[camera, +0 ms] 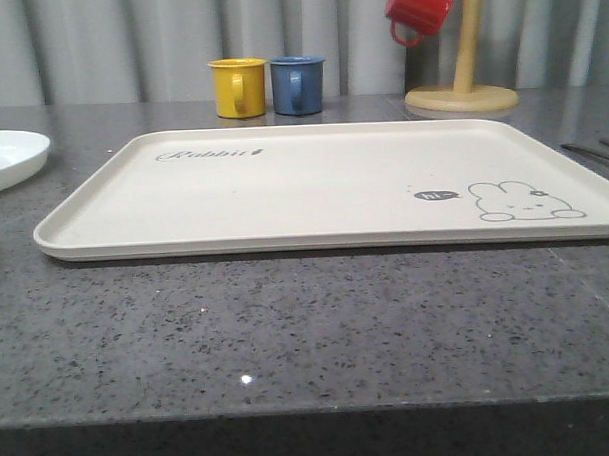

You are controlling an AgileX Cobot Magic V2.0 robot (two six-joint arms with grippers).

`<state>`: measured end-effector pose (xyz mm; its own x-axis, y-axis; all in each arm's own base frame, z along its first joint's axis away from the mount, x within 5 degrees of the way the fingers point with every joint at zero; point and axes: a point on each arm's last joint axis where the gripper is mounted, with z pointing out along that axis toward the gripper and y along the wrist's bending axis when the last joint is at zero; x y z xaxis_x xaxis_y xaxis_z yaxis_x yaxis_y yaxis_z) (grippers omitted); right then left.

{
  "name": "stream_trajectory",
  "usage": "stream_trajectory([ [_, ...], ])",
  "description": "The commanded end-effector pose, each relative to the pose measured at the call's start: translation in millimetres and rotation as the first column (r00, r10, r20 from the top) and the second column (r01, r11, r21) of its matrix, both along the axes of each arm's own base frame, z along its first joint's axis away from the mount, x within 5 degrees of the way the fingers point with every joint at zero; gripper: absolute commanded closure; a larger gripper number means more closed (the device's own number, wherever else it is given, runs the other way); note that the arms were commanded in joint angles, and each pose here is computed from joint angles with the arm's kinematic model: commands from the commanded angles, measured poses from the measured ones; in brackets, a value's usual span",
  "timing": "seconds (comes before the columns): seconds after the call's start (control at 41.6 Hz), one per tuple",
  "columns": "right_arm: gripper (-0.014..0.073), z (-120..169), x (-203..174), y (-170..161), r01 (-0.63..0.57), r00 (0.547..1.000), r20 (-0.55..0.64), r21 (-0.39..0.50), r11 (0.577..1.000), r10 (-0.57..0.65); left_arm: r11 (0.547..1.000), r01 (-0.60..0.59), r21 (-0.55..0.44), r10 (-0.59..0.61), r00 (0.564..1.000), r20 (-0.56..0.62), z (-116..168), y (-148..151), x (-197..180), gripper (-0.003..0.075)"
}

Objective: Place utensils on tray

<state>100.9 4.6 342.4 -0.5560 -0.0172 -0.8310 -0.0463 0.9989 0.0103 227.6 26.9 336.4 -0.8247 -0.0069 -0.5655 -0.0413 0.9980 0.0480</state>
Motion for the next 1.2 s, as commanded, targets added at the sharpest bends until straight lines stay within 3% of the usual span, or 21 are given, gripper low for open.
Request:
stream_trajectory([
  [0.0, 0.0148, 13, 4, 0, 0.003, 0.996, 0.088, -0.008, 1.000, -0.002, 0.996, -0.007, -0.084, 0.014, 0.997, 0.078, 15, 16, 23, 0.0197],
  [0.193, 0.0148, 13, 4, 0, 0.003, 0.996, 0.089, -0.008, 1.000, -0.002, 0.971, -0.081, -0.224, 0.108, 0.988, 0.109, 4, 52, 59, 0.0198],
  [0.602, 0.0148, 13, 4, 0, 0.003, 0.996, 0.089, -0.008, 1.000, -0.002, 0.952, -0.135, -0.275, 0.155, 0.986, 0.054, -46, 70, 104, 0.0231],
  [0.939, 0.0148, 13, 4, 0, 0.003, 0.996, 0.088, -0.008, 1.000, -0.002, 0.947, -0.152, -0.283, 0.170, 0.985, 0.039, -61, 75, 115, 0.0232],
  [1.035, 0.0148, 13, 4, 0, 0.003, 0.996, 0.088, -0.008, 1.000, -0.002, 0.951, -0.144, -0.276, 0.161, 0.986, 0.041, -62, 75, 116, 0.0279],
  [1.179, 0.0148, 13, 4, 0, 0.003, 0.996, 0.088, -0.008, 1.000, -0.002, 0.950, -0.140, -0.278, 0.155, 0.988, 0.030, -63, 75, 115, 0.0410],
])
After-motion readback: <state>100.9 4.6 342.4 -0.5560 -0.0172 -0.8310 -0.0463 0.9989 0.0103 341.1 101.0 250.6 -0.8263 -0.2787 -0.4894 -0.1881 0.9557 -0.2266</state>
